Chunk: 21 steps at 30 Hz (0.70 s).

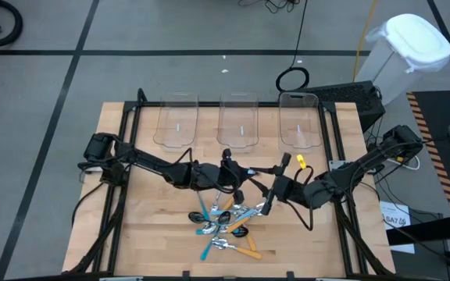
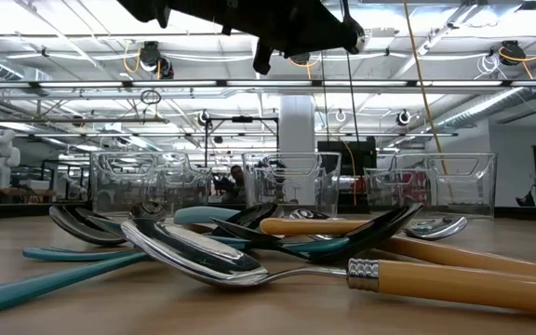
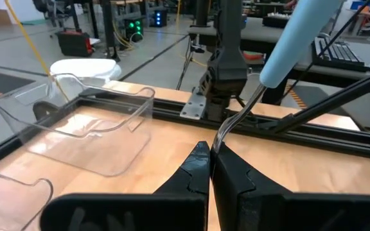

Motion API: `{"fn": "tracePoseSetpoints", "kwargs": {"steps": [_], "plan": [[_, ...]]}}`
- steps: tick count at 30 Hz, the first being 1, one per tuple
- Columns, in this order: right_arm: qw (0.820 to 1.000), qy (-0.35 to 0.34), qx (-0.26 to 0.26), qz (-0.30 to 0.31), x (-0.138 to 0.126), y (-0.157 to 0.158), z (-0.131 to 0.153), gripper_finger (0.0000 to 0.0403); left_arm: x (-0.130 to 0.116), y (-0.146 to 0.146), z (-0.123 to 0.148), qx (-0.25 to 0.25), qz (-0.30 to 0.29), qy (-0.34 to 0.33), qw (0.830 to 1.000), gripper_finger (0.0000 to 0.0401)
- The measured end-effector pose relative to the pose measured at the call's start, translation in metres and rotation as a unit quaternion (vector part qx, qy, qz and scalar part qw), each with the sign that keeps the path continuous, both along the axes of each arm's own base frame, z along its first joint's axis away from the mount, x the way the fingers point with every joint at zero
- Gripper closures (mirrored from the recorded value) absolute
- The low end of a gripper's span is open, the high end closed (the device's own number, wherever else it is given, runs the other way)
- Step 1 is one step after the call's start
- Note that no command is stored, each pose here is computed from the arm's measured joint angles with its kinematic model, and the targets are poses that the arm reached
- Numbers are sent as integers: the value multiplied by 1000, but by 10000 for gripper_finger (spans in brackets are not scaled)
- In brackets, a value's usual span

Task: Sort silverware by color (type)
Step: Put the light blue spoon into the right transparent bin

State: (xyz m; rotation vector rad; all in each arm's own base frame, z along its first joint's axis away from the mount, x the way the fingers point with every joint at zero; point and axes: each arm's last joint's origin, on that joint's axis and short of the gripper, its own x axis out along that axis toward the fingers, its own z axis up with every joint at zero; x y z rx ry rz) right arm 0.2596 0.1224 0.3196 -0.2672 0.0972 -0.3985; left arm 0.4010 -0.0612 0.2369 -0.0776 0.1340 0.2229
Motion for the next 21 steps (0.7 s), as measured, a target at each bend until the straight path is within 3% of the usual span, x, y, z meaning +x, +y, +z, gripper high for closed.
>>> {"fn": "tracePoseSetpoints", "kwargs": {"steps": [12, 21], "plan": [[1000, 10, -9, -23, 0, -2, -2, 354, 0, 0, -1, -1, 0, 4, 1000, 398], [1000, 11, -9, -26, 0, -2, -2, 361, 0, 0, -1, 3, 0, 4, 1000, 383]]}}
